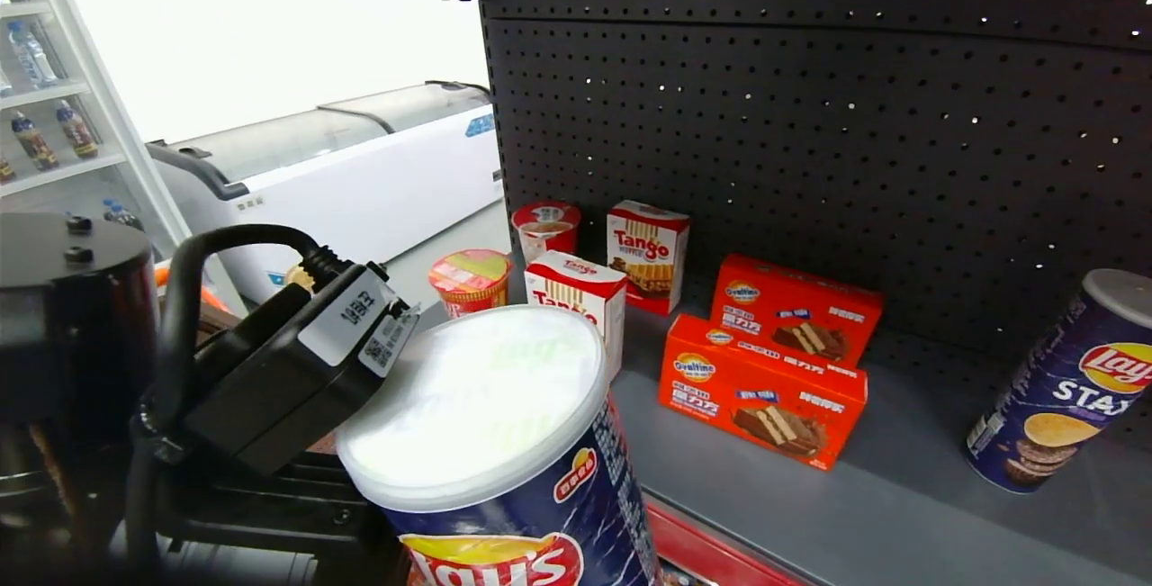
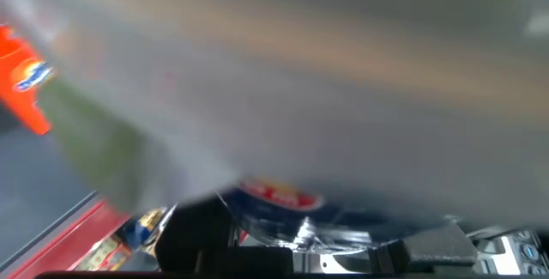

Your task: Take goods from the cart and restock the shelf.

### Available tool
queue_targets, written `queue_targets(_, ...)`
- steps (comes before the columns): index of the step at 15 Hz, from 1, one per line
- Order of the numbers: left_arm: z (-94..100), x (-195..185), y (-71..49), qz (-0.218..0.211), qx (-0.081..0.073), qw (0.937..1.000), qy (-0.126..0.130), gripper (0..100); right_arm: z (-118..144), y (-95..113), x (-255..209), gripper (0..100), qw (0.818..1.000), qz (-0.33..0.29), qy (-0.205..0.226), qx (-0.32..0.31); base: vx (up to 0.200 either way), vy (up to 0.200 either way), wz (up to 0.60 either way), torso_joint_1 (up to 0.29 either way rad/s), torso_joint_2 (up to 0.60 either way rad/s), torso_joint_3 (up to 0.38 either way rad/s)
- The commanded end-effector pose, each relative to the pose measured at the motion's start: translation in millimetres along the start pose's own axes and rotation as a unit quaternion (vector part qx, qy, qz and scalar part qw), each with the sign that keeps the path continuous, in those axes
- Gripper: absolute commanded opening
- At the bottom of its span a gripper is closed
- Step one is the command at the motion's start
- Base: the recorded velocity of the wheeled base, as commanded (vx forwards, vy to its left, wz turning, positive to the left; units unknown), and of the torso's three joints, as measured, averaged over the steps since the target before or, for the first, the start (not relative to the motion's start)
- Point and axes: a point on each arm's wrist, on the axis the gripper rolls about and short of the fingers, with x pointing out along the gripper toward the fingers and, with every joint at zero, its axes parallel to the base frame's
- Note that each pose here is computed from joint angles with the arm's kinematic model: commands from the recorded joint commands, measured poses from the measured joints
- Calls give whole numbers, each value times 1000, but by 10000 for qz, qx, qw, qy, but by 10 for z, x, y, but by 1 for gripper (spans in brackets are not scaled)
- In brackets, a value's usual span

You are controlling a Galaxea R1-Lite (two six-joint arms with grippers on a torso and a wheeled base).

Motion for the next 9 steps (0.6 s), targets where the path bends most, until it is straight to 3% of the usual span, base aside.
queue_targets(1,-9,13,14,7,-22,10000,24,0,1,0,1,100,10000,1,4,-4,0,0,0,0,0,0)
queue_targets(2,-9,13,14,7,-22,10000,24,0,1,0,1,100,10000,1,4,-4,0,0,0,0,0,0)
queue_targets(9,-12,6,30,44,-36,10000,24,0,1,0,1,100,10000,1,4,-4,0,0,-600,1,3,0)
